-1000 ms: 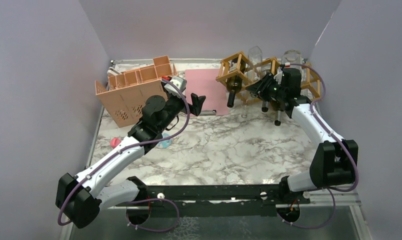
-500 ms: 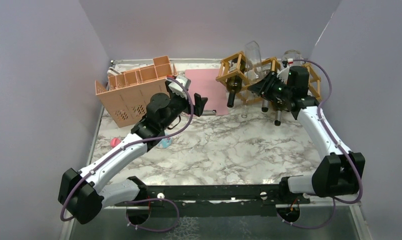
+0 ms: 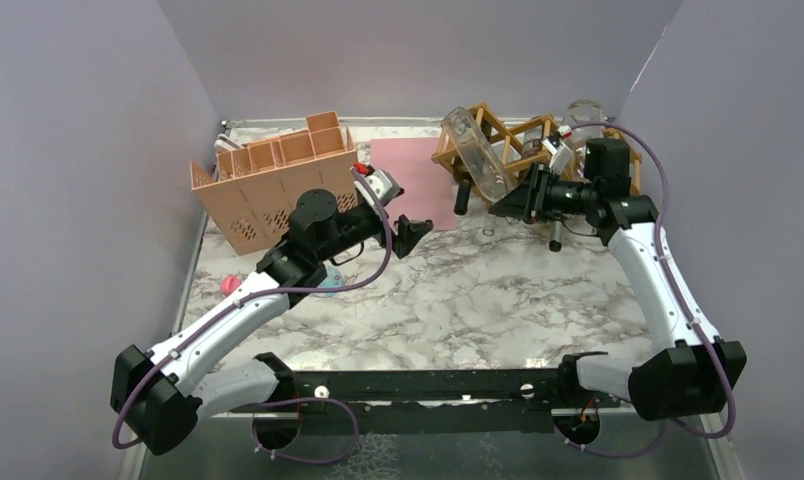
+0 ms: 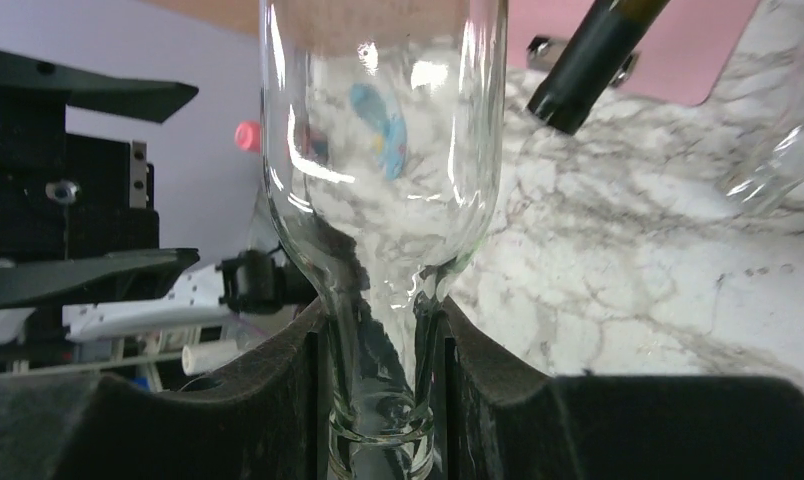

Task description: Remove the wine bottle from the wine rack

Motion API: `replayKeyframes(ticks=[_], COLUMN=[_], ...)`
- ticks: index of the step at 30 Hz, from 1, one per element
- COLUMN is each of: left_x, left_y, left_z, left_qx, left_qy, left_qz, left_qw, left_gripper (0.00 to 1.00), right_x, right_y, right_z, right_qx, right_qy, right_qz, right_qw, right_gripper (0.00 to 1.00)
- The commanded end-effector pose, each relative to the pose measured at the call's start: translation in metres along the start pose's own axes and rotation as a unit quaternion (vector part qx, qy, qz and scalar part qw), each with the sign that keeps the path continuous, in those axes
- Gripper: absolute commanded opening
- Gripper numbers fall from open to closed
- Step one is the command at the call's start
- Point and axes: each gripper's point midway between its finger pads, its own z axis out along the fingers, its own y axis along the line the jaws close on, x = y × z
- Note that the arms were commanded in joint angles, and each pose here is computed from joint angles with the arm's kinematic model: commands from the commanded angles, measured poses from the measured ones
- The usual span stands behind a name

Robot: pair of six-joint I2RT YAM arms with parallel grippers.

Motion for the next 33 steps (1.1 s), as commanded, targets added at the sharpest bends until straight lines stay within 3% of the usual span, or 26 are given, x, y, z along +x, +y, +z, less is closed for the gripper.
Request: replayKeyframes(ticks=[1,3,6,11,17,24,33], left_x=[-0.029,-0.026,-0.013,-0.002,0.013,0.039,0.062], left_y=[-0.037,-0.046,-0.072,-0.079,-0.087,-0.096,-0.098], left_z=[-0.012,-0.016,-0.029,-0.033,-0.015,0.018,0.035], left_qx=[0.088,0.111,0.176,0.158,0.176,0.208,0.221], left_qy=[-0.016,0.001,0.014,0.044,0.064,0.073,0.084], left_qz=[0.046,0.055,0.121,0.246,0.372,0.407,0.421], left_qw=[0.995,0.992,0.977,0.955,0.909,0.887,0.875], left_gripper=[0.99,0.99,0.99,0.99,0.99,0.99,0.99], right_x=[0.030,0.040,0.057,0.080,0.115,0.143,0.157], right_y=[0.041,0.044,0.043,0.036,0.025,0.023,0.026], right_z=[-0.019,-0.018,-0.013,-0.010,-0.006,-0.009,-0.009], right_qx=[-0.087,-0.095,-0.100,-0.093,-0.080,-0.078,-0.077], right_qy=[0.038,0.051,0.085,0.117,0.152,0.175,0.195], right_qz=[-0.035,-0.030,-0.023,-0.012,-0.011,-0.013,-0.023], right_qw=[0.995,0.994,0.991,0.989,0.985,0.981,0.977], right_gripper=[0.22,0.22,0.21,0.20,0.20,0.20,0.20])
